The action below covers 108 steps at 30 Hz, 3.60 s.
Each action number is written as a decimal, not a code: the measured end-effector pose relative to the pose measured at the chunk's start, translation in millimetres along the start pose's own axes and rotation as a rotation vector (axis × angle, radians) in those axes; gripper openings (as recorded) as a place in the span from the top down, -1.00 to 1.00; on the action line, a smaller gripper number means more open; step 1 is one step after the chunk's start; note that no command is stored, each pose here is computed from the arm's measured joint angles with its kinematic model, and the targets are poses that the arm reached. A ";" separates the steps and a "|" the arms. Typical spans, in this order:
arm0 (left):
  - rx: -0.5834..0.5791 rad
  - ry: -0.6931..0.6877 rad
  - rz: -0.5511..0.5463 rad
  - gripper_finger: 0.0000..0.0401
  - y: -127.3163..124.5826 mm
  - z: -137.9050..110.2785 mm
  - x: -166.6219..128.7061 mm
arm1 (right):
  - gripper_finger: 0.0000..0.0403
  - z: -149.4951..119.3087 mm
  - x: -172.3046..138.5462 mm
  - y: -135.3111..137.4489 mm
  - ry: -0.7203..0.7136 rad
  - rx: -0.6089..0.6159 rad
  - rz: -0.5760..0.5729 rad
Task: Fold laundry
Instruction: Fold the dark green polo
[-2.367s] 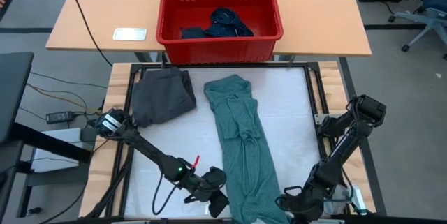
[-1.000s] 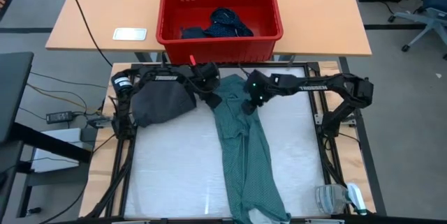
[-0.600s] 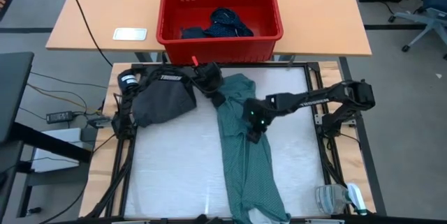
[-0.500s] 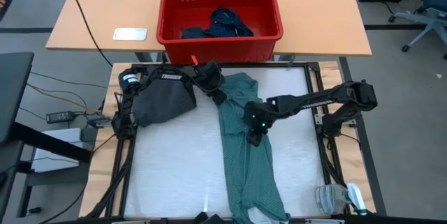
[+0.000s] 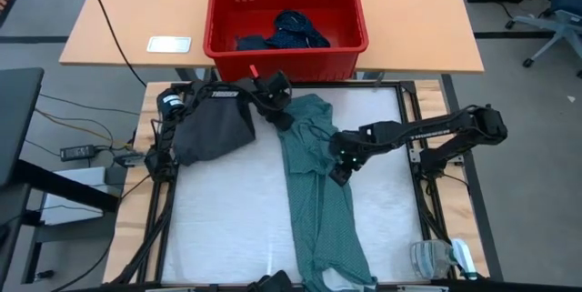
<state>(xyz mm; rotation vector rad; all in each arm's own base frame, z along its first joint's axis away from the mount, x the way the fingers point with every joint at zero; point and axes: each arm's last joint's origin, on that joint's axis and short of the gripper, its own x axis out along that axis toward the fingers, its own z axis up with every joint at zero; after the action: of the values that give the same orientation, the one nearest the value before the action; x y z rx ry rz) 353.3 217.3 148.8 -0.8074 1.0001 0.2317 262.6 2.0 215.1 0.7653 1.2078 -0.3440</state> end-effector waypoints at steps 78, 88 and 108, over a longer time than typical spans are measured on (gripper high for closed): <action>0.419 -0.028 -0.045 0.21 -380.2 -231.8 46.9 | 0.07 -218.1 77.3 94.7 -0.201 -0.432 0.381; 0.493 0.050 -0.098 0.10 -388.4 -269.4 74.8 | 0.44 -226.9 102.2 102.5 -0.123 -0.375 0.421; 0.599 0.109 -0.262 0.23 -410.9 -311.9 66.3 | 0.47 -272.5 82.5 117.4 0.063 -0.713 0.332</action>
<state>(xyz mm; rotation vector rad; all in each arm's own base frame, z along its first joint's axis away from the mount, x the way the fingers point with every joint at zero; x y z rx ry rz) 398.1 -297.3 209.4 -0.3944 0.9809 -0.3312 170.5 285.8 138.5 0.3383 1.1300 0.3778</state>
